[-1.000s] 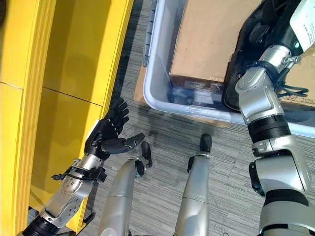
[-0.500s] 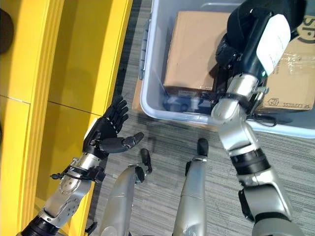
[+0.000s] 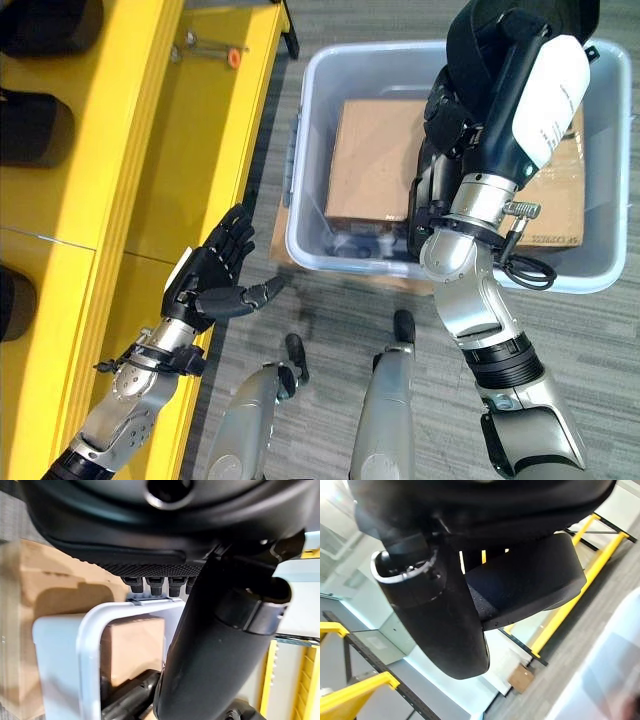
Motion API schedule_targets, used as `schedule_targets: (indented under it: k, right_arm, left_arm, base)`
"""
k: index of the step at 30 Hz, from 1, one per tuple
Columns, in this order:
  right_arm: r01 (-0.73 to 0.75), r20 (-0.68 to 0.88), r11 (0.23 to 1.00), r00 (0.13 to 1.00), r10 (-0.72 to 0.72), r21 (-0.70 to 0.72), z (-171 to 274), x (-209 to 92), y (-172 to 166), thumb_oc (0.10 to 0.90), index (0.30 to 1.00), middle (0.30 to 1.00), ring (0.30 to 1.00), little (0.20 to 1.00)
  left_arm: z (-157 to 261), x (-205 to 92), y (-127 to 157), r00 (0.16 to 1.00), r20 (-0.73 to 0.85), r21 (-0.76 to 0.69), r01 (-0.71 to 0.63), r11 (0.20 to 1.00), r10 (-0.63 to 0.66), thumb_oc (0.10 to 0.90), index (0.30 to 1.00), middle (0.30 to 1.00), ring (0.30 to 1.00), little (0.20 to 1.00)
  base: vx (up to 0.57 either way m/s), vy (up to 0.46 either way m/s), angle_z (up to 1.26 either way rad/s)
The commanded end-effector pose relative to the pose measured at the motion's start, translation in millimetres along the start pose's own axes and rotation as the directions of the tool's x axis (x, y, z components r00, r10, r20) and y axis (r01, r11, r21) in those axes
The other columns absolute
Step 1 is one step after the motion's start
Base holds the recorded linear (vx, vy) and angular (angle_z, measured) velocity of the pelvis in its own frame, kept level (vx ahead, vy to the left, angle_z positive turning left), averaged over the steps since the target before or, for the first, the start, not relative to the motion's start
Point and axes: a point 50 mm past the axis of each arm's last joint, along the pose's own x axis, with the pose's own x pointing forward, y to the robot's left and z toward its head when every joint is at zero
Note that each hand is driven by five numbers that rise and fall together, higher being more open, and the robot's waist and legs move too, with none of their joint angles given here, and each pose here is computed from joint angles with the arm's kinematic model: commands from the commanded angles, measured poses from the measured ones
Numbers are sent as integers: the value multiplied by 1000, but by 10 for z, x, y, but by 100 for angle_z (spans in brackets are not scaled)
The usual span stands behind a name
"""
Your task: Move parts from the plastic box to the shelf.
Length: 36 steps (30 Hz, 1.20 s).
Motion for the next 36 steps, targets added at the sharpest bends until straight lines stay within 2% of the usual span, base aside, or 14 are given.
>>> schedule_targets:
  k: [1,8,10,19,29,36]
  right_arm:
    - [227,353,965,899,-259,131,694,284,-507,400,300,300,300,300]
    - [69,387,996,918,-85,55,596,122,-397,400,300,300,300,300]
    - [-21,423,999,906,8,27,590,36,-355,400,300,300,300,300]
    - [-207,511,971,826,239,-119,512,-222,-283,400,300,300,300,300]
    - [-330,474,938,812,341,-110,388,-397,-250,400,300,300,300,300]
    - [-338,459,935,818,347,-104,335,-483,-262,400,300,300,300,300]
  left_arm:
    - [502,-17,-42,969,229,79,76,994,-92,900,1000,1000,1000,1000]
    - [445,-62,-18,975,201,71,84,994,-97,900,1000,1000,1000,1000]
    - [420,-77,7,978,190,78,77,994,-91,900,1000,1000,1000,1000]
    - [350,-153,68,979,156,94,114,989,-128,900,1000,1000,1000,1000]
    - [376,-142,7,966,150,122,191,974,-209,900,1000,1000,1000,1000]
    - [396,-99,-43,956,139,136,240,961,-259,900,1000,1000,1000,1000]
  base:
    - [72,-70,12]
    - [77,-18,9]
    - [87,22,8]
    - [35,48,10]
    - [-29,133,6]
    - [-33,182,1]
